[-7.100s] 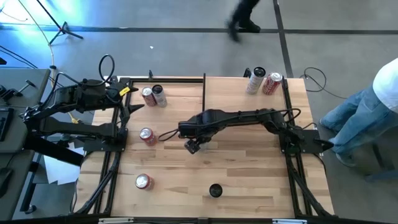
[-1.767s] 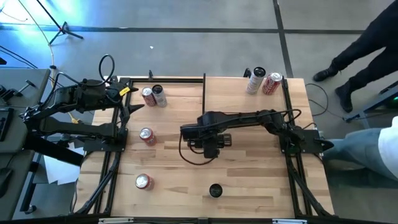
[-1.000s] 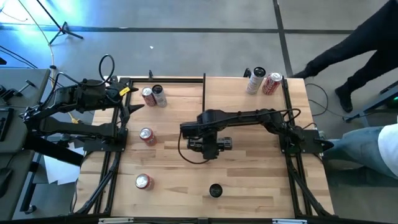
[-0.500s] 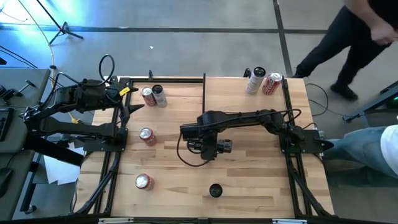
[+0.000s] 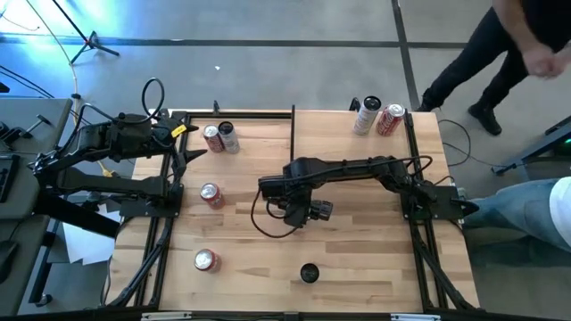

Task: Place canned beverage on shelf
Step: Put the white soda can on the shelf

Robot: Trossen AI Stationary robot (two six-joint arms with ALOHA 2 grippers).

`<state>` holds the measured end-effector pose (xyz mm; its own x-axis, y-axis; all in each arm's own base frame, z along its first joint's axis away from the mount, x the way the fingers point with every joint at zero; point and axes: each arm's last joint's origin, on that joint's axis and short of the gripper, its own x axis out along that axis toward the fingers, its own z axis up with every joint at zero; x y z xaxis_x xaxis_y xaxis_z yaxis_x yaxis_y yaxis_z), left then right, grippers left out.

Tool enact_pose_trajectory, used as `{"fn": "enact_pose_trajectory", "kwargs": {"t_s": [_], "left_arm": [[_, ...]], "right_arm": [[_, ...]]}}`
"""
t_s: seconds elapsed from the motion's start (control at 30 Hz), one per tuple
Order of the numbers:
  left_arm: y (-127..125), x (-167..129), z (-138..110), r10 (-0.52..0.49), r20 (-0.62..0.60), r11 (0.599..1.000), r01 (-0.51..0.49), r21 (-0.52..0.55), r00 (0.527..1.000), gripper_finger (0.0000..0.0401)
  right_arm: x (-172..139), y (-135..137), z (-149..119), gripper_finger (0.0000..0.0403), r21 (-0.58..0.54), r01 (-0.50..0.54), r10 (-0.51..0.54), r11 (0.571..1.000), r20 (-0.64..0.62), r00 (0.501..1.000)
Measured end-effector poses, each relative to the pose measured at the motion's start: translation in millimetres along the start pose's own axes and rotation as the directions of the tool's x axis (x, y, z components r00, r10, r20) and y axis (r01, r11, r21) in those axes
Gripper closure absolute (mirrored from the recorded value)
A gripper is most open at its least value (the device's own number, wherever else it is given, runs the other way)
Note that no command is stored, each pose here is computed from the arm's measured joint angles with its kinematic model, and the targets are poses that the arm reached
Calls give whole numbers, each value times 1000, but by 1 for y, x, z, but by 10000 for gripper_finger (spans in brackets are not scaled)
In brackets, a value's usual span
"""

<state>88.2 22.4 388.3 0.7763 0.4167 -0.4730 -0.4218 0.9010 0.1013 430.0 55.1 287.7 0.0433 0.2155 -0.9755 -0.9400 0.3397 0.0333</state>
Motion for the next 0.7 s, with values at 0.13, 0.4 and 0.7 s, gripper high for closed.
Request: {"fn": "enact_pose_trajectory", "kwargs": {"t_s": [0.13, 0.4, 0.7], "left_arm": [[0, 0, 0, 0, -1, 1000, 0, 0, 1000, 66], [0, 0, 0, 0, -1, 1000, 0, 0, 1000, 66], [0, 0, 0, 0, -1, 1000, 0, 0, 1000, 66]], "right_arm": [[0, 0, 0, 152, 53, 1, -1, 999, 1, 1000], [0, 0, 0, 152, 56, -4, 4, 998, -2, 1000], [1, 2, 3, 152, 150, -8, 8, 989, 0, 1000]]}}
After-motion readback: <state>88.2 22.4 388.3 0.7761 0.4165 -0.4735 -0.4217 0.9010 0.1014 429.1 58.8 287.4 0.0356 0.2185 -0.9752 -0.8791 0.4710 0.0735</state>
